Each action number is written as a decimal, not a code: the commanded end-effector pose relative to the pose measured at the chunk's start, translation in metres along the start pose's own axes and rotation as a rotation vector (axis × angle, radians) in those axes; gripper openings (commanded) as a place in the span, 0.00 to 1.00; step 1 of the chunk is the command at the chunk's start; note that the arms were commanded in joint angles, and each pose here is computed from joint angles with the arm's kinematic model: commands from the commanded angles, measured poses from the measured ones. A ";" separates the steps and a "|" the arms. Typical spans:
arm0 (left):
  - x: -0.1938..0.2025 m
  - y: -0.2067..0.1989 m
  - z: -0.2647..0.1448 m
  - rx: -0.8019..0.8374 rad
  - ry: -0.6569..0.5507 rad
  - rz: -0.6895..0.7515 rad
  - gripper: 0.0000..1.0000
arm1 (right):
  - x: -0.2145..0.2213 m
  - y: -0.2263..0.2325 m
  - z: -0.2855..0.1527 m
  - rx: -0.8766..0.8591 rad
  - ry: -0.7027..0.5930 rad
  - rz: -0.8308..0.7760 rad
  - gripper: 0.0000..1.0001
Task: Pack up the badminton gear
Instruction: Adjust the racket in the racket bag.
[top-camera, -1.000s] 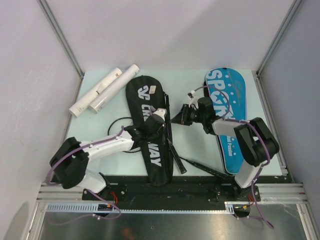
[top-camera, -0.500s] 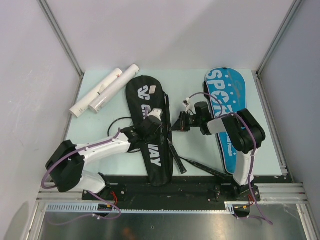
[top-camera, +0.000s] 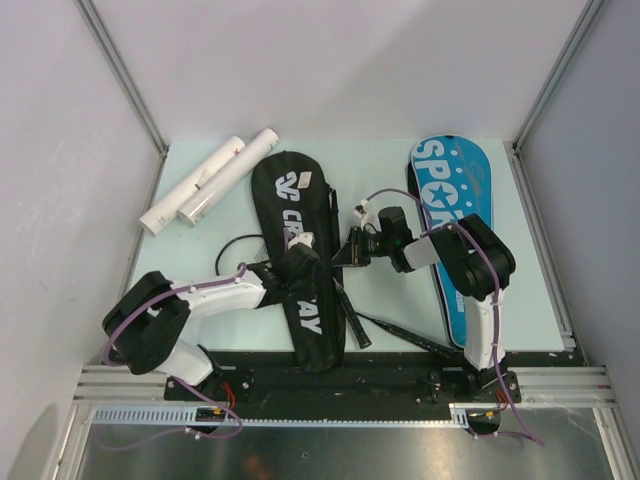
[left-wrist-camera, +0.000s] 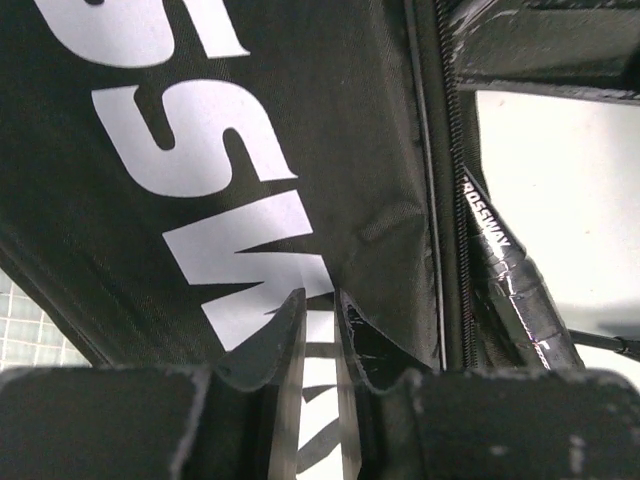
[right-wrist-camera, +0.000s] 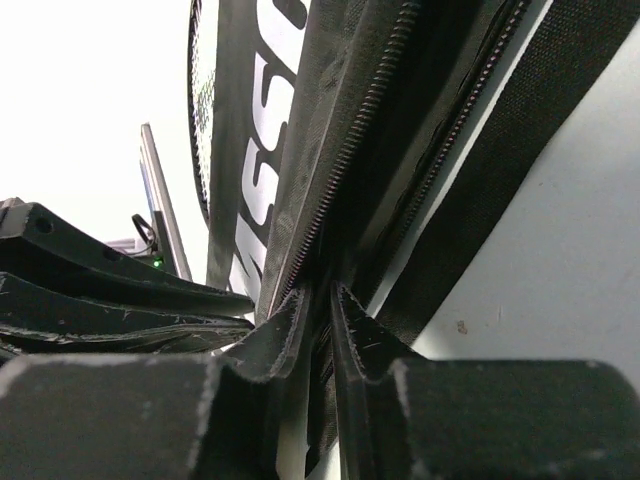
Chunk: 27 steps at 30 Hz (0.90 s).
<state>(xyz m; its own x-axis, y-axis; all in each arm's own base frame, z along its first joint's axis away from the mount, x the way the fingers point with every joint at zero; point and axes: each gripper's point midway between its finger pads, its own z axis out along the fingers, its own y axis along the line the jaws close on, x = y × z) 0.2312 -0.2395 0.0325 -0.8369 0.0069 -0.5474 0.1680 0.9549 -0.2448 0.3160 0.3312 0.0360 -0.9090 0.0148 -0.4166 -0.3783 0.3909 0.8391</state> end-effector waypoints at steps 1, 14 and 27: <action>0.002 -0.001 0.009 0.010 -0.012 -0.044 0.21 | -0.008 0.013 0.008 -0.062 -0.009 -0.031 0.20; 0.009 -0.006 0.012 0.043 -0.011 -0.052 0.22 | 0.003 0.023 0.036 -0.136 0.024 -0.008 0.31; -0.026 -0.038 -0.052 0.263 -0.164 -0.058 0.52 | -0.047 0.085 -0.010 -0.098 -0.267 0.027 0.00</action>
<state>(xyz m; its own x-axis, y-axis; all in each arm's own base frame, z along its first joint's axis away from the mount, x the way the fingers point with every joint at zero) 0.2213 -0.2458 0.0475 -0.8074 -0.0392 -0.5887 0.2045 0.9173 -0.3416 0.3064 0.3598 0.0505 -0.9523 0.1040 -0.2871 -0.2398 0.3271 0.9140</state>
